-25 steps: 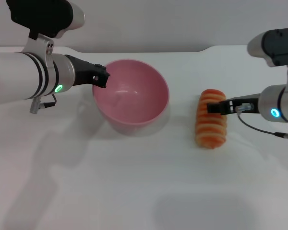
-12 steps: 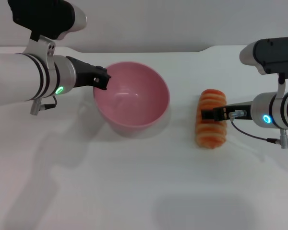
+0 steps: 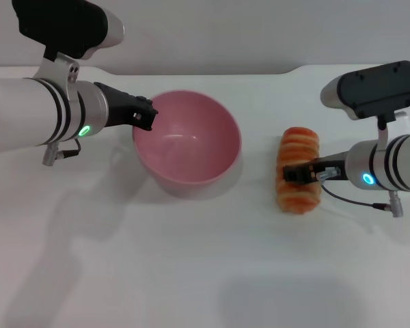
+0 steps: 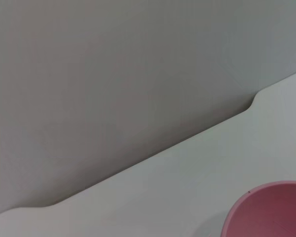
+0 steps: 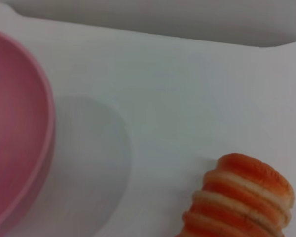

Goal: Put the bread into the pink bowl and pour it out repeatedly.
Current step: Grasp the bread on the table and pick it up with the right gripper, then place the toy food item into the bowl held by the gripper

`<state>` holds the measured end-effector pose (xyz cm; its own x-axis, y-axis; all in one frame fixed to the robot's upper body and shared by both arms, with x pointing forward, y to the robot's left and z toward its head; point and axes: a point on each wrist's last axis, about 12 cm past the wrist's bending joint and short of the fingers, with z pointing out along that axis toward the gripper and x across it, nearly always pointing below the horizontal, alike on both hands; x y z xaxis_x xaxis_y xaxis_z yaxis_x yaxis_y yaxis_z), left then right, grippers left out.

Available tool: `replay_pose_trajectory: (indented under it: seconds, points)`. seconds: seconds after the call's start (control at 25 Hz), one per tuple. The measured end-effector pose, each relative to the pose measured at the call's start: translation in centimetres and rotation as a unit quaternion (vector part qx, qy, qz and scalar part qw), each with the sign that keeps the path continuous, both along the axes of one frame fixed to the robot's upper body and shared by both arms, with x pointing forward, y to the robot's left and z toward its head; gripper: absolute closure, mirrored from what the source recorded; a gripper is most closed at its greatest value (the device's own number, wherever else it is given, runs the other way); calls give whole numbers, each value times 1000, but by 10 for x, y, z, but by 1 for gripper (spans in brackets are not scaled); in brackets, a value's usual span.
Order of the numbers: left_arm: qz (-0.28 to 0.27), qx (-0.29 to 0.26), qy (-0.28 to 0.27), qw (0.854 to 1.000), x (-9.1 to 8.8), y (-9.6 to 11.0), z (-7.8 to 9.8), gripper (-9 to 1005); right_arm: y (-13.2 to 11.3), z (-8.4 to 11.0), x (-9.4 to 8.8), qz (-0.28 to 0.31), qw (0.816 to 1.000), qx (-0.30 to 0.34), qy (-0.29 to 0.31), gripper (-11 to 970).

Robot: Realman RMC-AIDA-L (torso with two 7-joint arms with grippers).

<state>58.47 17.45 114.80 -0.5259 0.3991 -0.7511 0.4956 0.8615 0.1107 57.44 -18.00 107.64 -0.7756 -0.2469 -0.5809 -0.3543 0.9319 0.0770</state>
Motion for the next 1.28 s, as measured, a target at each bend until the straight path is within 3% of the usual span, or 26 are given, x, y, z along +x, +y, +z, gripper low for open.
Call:
replay_pose_trajectory:
  seconds: [0.24, 0.4, 0.6, 0.64, 0.68, 0.88, 1.04, 1.28]
  points:
    - [0, 0, 0, 1000, 0, 0, 0, 966, 2, 10, -3, 9, 1000, 5, -17, 396]
    - [-1, 0, 0, 1000, 0, 0, 0, 966, -1, 22, -5, 6, 999, 11, -38, 429]
    - [0, 2, 3, 1000, 0, 1, -2, 966, -13, 65, -9, -4, 996, -4, -84, 473]
    - [0, 2, 2, 1000, 0, 0, -2, 966, -13, 89, -11, -3, 994, -1, -112, 483]
    - [-6, 1, 1, 1000, 0, -4, -2, 966, -12, 99, -13, 1, 992, 2, -124, 492]
    - [-25, -2, -3, 1000, -2, -17, -2, 966, 9, 124, -18, 36, 986, 18, -162, 515]
    - [-45, -25, -6, 999, -3, -32, 3, 966, 38, 126, -15, 75, 982, 41, -169, 533]
    - [-60, -35, -10, 998, -2, -43, 7, 966, 54, 109, -11, 93, 985, 62, -135, 593]
